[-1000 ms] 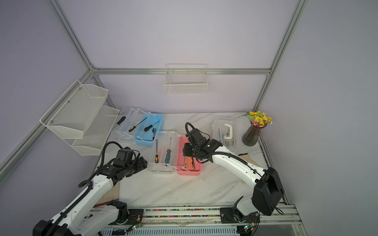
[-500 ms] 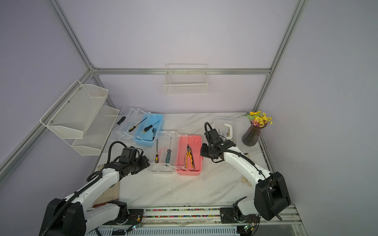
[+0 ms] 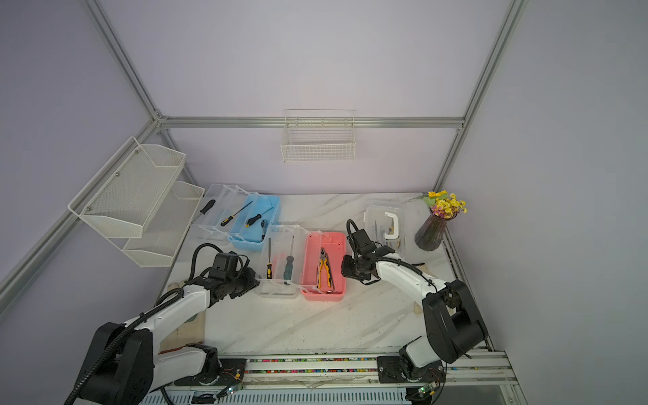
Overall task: Close toolboxes
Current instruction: Close the toolbox lid.
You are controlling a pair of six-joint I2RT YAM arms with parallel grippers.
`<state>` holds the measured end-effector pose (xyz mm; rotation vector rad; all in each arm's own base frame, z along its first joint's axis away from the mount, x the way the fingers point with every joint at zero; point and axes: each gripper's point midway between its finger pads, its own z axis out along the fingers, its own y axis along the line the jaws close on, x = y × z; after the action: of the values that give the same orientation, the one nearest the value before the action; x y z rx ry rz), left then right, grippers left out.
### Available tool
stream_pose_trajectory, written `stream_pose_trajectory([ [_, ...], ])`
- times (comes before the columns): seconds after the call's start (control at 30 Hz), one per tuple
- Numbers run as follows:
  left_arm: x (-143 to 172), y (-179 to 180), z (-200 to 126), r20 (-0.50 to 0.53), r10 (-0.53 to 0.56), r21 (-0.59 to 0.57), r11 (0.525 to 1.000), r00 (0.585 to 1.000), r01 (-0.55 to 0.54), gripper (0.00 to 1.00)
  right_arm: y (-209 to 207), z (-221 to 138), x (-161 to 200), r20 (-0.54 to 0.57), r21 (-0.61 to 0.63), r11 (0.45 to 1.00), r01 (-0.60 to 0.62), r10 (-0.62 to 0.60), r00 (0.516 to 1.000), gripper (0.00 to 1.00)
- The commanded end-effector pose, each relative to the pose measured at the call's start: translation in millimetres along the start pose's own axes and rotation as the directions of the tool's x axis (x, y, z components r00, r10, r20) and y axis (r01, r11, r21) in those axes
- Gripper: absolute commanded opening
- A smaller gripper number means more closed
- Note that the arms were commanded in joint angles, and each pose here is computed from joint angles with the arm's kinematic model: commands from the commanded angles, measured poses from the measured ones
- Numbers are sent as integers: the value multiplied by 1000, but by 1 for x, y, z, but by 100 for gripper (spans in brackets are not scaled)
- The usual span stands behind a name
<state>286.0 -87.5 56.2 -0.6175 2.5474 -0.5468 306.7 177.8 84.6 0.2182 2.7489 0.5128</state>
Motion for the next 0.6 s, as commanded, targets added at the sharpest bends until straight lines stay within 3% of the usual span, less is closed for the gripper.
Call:
stream_pose_trajectory([
  [0.0,2,5,4,5,-5,-6,1000,1000,5,36,6,7,-3,19,-23,1000,10,-9,1000,30],
  [0.57,5,-5,-12,-13,50,-5,999,999,-50,1,-7,16,9,13,60,997,39,-40,999,14],
])
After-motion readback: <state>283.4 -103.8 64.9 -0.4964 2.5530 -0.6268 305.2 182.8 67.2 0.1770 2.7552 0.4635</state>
